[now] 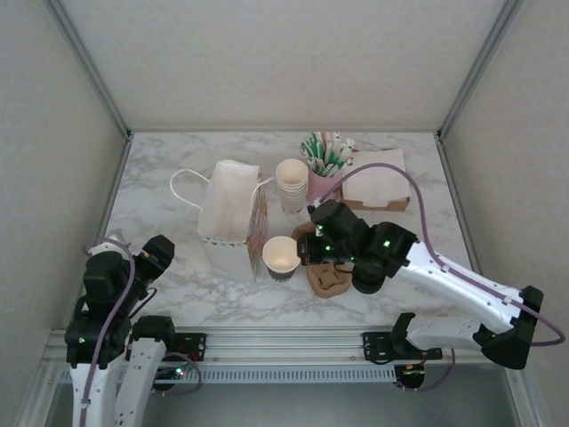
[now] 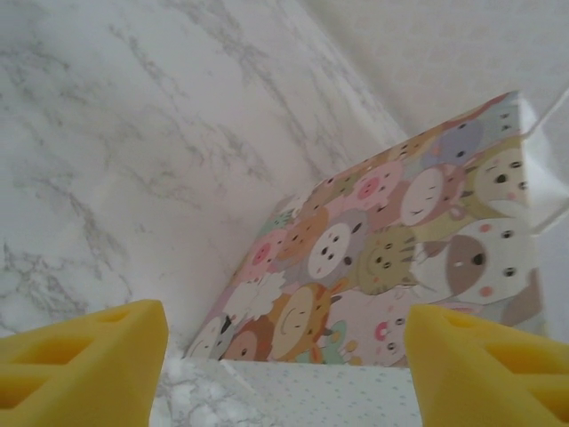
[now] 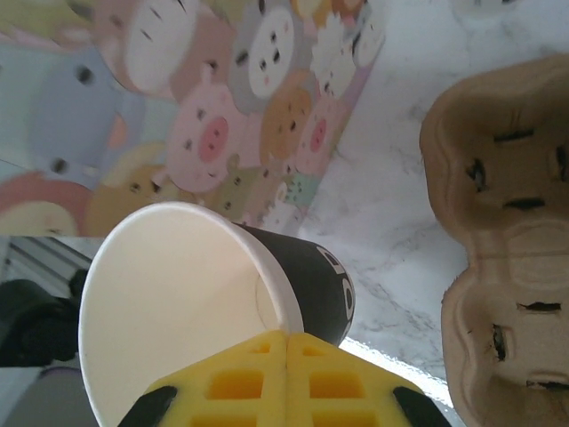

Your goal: Pack the takeout coffee

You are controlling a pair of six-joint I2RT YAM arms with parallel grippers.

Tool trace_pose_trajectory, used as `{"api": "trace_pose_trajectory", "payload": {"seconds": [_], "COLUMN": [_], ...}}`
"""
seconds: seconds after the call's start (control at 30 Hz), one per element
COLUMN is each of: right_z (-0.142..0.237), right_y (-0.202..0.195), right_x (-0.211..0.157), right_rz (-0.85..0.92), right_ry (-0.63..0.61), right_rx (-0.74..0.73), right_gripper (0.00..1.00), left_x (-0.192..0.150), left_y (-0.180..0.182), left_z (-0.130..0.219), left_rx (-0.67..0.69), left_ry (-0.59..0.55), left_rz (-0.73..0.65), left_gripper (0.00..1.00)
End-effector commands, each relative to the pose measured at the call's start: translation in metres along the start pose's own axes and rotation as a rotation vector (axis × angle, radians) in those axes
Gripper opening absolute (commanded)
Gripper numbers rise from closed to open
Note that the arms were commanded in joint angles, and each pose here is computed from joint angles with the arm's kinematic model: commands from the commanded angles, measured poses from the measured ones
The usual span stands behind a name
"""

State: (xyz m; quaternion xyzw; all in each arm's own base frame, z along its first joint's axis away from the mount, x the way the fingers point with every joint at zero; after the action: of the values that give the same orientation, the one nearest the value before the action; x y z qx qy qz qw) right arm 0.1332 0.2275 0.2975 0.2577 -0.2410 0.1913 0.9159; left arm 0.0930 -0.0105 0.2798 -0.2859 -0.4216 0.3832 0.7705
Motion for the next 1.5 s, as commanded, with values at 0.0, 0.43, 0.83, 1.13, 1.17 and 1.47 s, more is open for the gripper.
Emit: {"api": "trace_pose_trajectory", "payload": {"seconds": [0.0, 0.43, 0.83, 1.13, 1.17, 1.47], "right_z": [-0.015, -0.064, -0.079, -0.088, -0.088, -0.088], "right_y": [0.003, -0.006, -0.014, -0.016, -0.016, -0.018], "right_x": [-0.005, -0.035, -0.049, -0.053, -0.053, -0.053], "right_rz": [-0.006, -0.01, -0.012, -0.004, -0.002, -0.009], "right_ry": [-0.01, 0.064, 0.081, 0.106, 0.108, 0.115], "right_rx": [-0.019, -0.061, -0.064, -0.081, -0.082, -0.112], "right_gripper": [0.0, 0.0, 0.0, 0.0, 0.0, 0.11], "left_x": [-0.009, -0.025, -0.035, -0.043, -0.044, -0.049], "left_y": [0.013, 0.036, 0.045, 0.05, 0.05, 0.046], "left_z": [-0.007, -0.027, -0.045, -0.056, -0.057, -0.063], "left_rx": [0.038, 0.069, 0.06, 0.077, 0.076, 0.014], "left_ry": [0.043, 0.095, 0.169, 0.242, 0.25, 0.3], "left_rz": [0.063, 0.128, 0.186, 0.196, 0.197, 0.175], "left_gripper": [0.7, 0.68, 0.64, 0.61, 0.61, 0.61]}}
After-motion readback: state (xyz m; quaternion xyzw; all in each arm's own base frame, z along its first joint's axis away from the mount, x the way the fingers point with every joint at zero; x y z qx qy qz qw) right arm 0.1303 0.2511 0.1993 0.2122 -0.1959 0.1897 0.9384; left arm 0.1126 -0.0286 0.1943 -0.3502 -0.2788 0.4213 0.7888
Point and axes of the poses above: each hand's point on the last joint's axis, 136 mm out from that joint toward the fingers, its own z axis back along the fingers, its own y axis along the line the jaws close on, x = y × z, the point moved 9 cm from there along z, back along the fingers, and after that the axes turned 10 degrees about z, right-handed, at the moved point
